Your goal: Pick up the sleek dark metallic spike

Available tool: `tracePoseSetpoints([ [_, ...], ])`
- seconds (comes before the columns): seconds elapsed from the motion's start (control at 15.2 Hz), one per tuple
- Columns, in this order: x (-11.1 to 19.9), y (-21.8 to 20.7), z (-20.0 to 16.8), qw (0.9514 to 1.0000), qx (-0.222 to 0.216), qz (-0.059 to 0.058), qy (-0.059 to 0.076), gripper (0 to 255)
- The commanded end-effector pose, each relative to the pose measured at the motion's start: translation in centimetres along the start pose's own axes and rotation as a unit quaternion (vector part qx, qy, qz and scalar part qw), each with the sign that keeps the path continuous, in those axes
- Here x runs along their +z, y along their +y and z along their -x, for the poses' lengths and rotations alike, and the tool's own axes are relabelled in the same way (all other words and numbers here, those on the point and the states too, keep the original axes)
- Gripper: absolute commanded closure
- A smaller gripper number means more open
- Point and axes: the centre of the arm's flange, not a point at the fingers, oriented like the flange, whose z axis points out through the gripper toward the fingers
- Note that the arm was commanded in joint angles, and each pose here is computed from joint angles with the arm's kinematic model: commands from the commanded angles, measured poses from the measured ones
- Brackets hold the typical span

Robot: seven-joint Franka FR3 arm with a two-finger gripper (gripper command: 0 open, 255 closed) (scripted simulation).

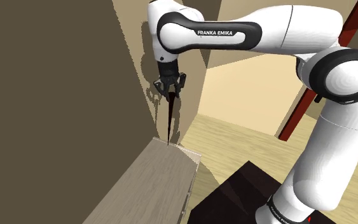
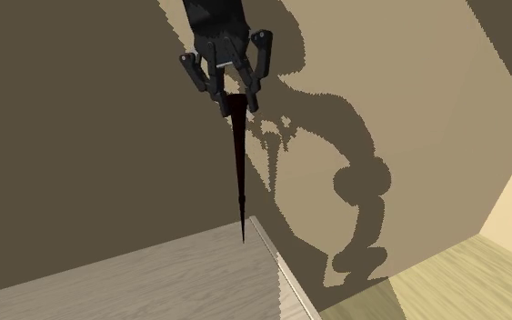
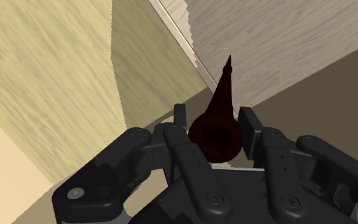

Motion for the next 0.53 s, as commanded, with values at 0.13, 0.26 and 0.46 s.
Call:
tracePoseSetpoints([
  [0.13, -2.0, 0.5, 0.1, 1.0000, 0.000, 0.000, 0.000, 255],
  [0.26, -3.0, 0.8, 0.1, 1.0000, 0.000, 0.000, 0.000, 255],
  [0.46, -3.6, 0.9, 0.1, 1.0000, 0.000, 0.000, 0.000, 255],
])
